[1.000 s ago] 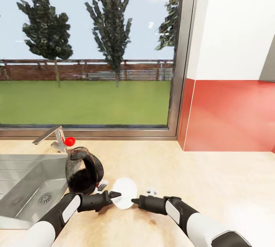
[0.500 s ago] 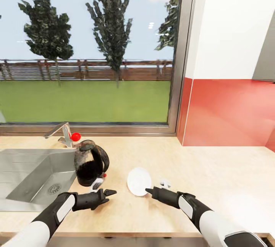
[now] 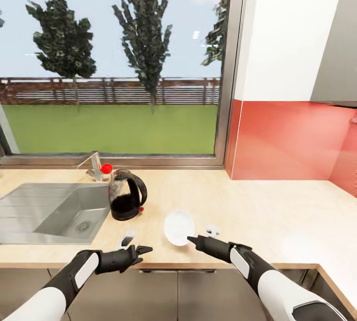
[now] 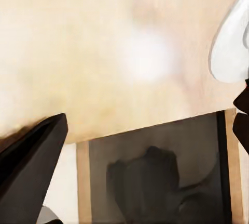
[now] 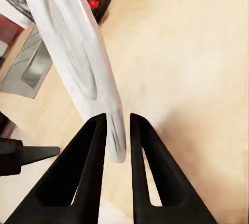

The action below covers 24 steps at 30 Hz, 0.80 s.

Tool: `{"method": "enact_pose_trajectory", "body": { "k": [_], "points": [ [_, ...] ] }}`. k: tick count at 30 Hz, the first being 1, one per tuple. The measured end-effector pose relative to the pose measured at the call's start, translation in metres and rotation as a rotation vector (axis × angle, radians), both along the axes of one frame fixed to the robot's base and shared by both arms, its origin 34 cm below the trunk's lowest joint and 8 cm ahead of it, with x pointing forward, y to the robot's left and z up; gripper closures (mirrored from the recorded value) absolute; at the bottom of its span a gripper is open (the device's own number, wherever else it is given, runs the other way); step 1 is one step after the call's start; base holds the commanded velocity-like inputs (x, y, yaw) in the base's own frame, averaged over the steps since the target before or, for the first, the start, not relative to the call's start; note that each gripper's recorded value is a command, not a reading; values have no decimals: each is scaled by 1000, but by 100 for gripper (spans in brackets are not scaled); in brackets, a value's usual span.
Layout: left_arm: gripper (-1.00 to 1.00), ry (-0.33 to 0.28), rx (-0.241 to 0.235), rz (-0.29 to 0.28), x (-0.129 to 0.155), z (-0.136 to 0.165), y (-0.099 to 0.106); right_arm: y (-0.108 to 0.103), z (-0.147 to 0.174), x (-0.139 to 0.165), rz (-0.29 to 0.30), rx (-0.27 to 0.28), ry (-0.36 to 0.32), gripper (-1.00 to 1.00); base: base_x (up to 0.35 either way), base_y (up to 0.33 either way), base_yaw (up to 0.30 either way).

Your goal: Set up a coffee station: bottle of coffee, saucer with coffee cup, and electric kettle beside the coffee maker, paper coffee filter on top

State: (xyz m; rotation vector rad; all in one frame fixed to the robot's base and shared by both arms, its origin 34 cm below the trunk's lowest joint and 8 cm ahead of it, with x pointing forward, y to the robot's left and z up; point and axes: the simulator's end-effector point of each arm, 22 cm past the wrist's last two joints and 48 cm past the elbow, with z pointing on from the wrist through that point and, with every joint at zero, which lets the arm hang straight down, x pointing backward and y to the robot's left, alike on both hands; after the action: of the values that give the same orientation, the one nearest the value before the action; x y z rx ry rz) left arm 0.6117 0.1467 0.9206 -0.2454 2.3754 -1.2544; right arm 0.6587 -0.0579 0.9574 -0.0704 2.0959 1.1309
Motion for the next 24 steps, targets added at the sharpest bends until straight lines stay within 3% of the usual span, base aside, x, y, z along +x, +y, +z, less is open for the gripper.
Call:
{"method": "enact_pose_trajectory", "body": {
  "k": [7, 9, 11, 14, 16, 19, 24],
  "points": [
    [-100, 3, 10, -6, -2, -3, 0, 0, 1, 1, 1, 0, -3, 100, -338, 0, 0],
    [-100, 7, -11, -14, -8, -5, -2, 0, 2, 1, -1, 1, -4, 100, -338, 0, 0],
    [-100, 14, -46, -31, -23, -11, -5, 0, 2, 1, 1, 1, -6, 100, -335, 0, 0],
    [-100, 58, -53, -41, -53, -34, -4, 2, 7, 3, 3, 3, -17, 100, -201, 0, 0],
    [-100, 92, -12, -32, -88, -69, 10, 4, 14, 6, 7, 4, -37, 100, -43, 0, 0],
    [-100, 56, 168, -6, -146, -134, 62, 10, 17, 6, 17, 8, -44, 100, -8, 0, 0],
    [-100, 147, 399, 56, -210, -203, 122, 13, 18, 5, 22, 10, -43, 100, -1, 0, 0]
  ]
}}
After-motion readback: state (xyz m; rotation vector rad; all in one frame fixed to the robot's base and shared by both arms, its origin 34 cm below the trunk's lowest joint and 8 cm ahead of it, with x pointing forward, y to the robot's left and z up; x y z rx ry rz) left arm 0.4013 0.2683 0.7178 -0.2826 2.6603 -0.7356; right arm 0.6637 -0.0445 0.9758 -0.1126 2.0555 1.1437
